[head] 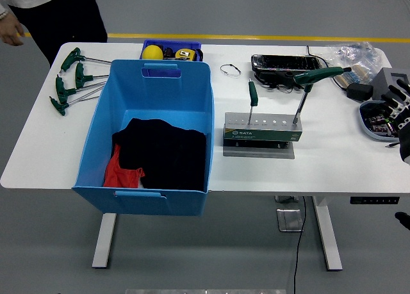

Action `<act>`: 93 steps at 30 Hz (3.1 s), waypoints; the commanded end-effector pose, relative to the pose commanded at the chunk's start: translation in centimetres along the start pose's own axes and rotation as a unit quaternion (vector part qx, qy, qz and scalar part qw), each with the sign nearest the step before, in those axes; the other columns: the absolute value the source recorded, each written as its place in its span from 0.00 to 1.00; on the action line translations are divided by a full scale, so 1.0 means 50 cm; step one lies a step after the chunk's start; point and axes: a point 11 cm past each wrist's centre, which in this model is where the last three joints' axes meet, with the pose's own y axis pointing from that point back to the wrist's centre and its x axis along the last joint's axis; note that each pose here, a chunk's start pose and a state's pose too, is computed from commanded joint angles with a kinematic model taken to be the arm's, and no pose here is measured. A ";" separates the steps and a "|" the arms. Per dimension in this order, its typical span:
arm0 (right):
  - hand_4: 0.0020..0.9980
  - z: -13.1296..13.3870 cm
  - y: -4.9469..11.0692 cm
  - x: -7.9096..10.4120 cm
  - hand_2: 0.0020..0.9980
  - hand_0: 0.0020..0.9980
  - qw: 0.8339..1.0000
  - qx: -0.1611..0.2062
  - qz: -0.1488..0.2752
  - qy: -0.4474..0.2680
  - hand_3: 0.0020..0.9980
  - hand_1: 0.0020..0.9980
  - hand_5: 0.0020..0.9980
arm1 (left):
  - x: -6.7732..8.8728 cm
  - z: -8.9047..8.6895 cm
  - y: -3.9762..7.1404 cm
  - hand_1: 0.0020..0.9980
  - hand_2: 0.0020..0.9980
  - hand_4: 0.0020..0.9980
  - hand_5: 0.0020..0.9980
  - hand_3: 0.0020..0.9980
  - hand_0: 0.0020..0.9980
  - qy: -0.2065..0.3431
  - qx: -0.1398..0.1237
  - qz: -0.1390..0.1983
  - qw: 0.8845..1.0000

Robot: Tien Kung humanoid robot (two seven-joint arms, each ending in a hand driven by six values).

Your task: Lift tool from toolbox,place it in box,lift tool from toolbox,place it in box

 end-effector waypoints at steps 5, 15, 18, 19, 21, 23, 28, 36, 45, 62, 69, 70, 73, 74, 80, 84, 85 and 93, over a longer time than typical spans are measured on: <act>1.00 -0.017 -0.007 0.009 0.83 0.78 1.000 0.010 0.002 0.006 0.89 0.74 0.93 | 0.000 0.003 0.000 0.64 0.69 0.75 0.71 0.70 0.67 0.002 -0.002 0.001 1.000; 1.00 -0.046 -0.023 0.015 0.84 0.79 0.997 0.023 -0.025 0.074 0.87 0.77 0.89 | 0.001 0.011 0.000 0.63 0.68 0.75 0.71 0.70 0.67 0.007 -0.006 0.005 1.000; 1.00 -0.050 -0.027 0.020 0.84 0.79 0.998 0.024 -0.021 0.062 0.87 0.77 0.89 | 0.002 0.012 0.000 0.63 0.68 0.75 0.71 0.70 0.67 0.006 -0.006 0.005 1.000; 1.00 -0.050 -0.028 0.023 0.84 0.79 0.998 0.023 -0.018 0.059 0.87 0.77 0.90 | 0.002 0.012 0.000 0.63 0.68 0.75 0.71 0.70 0.66 0.006 -0.006 0.005 1.000; 1.00 -0.048 -0.029 0.026 0.84 0.79 0.998 0.021 -0.016 0.054 0.87 0.77 0.90 | 0.003 0.013 0.000 0.63 0.68 0.75 0.71 0.70 0.66 0.006 -0.006 0.005 1.000; 1.00 -0.045 -0.029 0.028 0.84 0.79 0.998 0.018 -0.015 0.050 0.87 0.77 0.90 | 0.003 0.014 0.000 0.63 0.68 0.75 0.71 0.70 0.66 0.006 -0.007 0.005 1.000; 1.00 -0.039 -0.029 0.030 0.84 0.80 0.999 0.013 -0.015 0.049 0.87 0.77 0.89 | 0.002 0.014 0.000 0.63 0.68 0.75 0.72 0.70 0.66 0.007 -0.007 0.005 1.000; 1.00 -0.042 -0.031 0.028 0.84 0.80 0.998 0.014 -0.020 0.052 0.86 0.77 0.89 | 0.002 0.017 0.000 0.63 0.68 0.74 0.72 0.70 0.66 0.008 -0.008 0.006 1.000; 1.00 -0.048 -0.035 0.024 0.84 0.81 0.997 0.014 -0.033 0.067 0.86 0.78 0.88 | -0.004 0.026 0.001 0.63 0.69 0.74 0.73 0.71 0.67 0.015 -0.013 0.003 1.000; 1.00 -0.165 -0.106 -0.045 0.86 0.91 0.936 0.102 -0.117 0.315 0.86 0.82 0.88 | -0.008 0.052 0.002 0.63 0.69 0.74 0.73 0.71 0.67 0.025 -0.024 -0.002 0.999; 1.00 -0.209 -0.142 -0.133 0.87 0.92 0.843 0.147 -0.188 0.483 0.87 0.83 0.87 | -0.004 0.066 0.001 0.63 0.68 0.74 0.74 0.71 0.66 0.028 -0.033 -0.002 0.999; 1.00 -0.209 -0.145 -0.142 0.87 0.92 0.834 0.147 -0.194 0.495 0.87 0.83 0.87 | -0.003 0.067 0.001 0.63 0.68 0.74 0.74 0.71 0.66 0.028 -0.034 -0.001 0.999; 1.00 -0.202 -0.155 -0.176 0.85 0.92 0.797 0.148 -0.219 0.542 0.86 0.83 0.87 | -0.002 0.070 0.001 0.63 0.68 0.74 0.74 0.71 0.66 0.030 -0.037 0.000 0.999; 1.00 -0.200 -0.157 -0.185 0.85 0.92 0.789 0.149 -0.225 0.553 0.86 0.83 0.87 | -0.002 0.071 0.001 0.63 0.68 0.74 0.74 0.71 0.66 0.030 -0.038 0.000 0.999; 1.00 -0.175 -0.182 -0.238 0.85 0.96 0.725 0.150 -0.265 0.617 0.86 0.86 0.84 | -0.001 0.079 0.002 0.62 0.68 0.74 0.74 0.71 0.66 0.035 -0.043 0.001 0.998; 1.00 -0.149 -0.202 -0.276 0.85 0.96 0.689 0.141 -0.284 0.652 0.86 0.86 0.84 | -0.001 0.085 0.002 0.62 0.68 0.74 0.74 0.71 0.66 0.031 -0.047 0.001 0.998; 1.00 -0.145 -0.206 -0.281 0.82 0.95 0.683 0.140 -0.285 0.658 0.84 0.83 0.80 | -0.001 0.086 0.002 0.62 0.68 0.74 0.74 0.71 0.66 0.030 -0.048 0.001 0.998; 1.00 -0.103 -0.232 -0.317 0.62 0.84 0.623 0.114 -0.296 0.715 0.74 0.69 0.77 | -0.002 0.091 0.003 0.62 0.67 0.74 0.74 0.71 0.66 0.031 -0.051 -0.001 0.998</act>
